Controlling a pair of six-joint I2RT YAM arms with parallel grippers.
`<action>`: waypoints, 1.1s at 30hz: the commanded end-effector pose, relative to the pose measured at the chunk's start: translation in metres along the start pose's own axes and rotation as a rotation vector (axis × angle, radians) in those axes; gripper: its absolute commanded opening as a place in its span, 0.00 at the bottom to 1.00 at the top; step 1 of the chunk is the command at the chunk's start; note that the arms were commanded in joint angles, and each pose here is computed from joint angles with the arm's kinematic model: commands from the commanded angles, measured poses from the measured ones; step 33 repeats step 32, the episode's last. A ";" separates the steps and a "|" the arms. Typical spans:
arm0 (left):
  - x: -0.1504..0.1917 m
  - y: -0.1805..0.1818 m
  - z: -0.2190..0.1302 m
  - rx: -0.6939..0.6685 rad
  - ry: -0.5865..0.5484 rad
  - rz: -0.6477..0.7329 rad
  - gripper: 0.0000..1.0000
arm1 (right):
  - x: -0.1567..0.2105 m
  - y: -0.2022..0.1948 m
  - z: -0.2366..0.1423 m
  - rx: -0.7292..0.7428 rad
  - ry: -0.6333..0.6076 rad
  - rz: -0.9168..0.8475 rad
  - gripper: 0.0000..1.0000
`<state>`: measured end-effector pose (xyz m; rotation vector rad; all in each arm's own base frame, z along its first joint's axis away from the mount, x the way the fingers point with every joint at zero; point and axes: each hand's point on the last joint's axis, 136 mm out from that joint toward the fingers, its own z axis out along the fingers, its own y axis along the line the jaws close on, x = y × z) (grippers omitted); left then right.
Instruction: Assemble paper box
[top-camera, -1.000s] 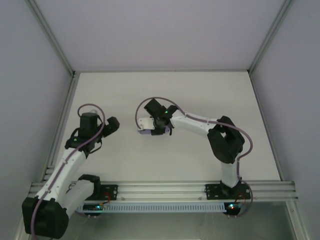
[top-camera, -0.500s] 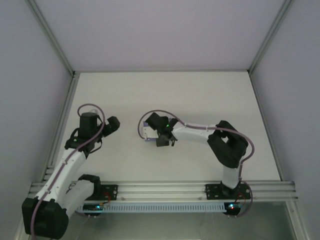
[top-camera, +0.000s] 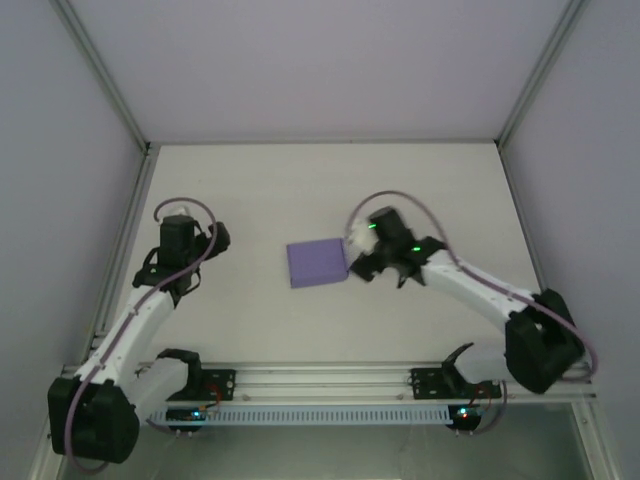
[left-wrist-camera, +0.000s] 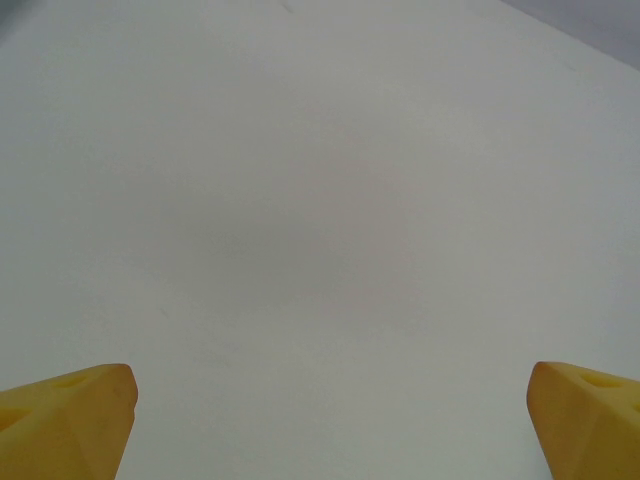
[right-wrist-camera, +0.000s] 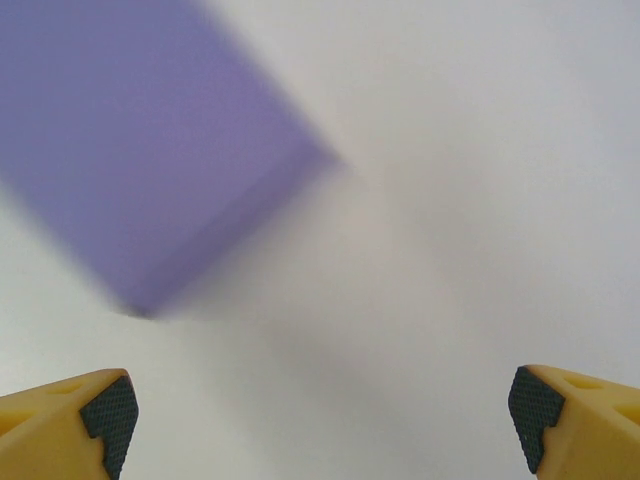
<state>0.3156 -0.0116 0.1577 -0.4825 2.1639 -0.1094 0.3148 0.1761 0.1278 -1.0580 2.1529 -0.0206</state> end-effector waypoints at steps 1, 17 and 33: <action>-0.027 0.044 0.021 -0.206 -0.170 0.101 1.00 | 0.027 -0.070 -0.007 0.154 -0.155 0.483 0.99; -0.003 0.024 0.093 0.120 -0.317 0.308 1.00 | 0.129 -0.164 0.025 0.463 -0.371 0.780 0.99; -0.007 0.023 0.101 0.074 -0.326 0.319 1.00 | 0.113 -0.146 0.033 0.370 -0.384 0.717 0.99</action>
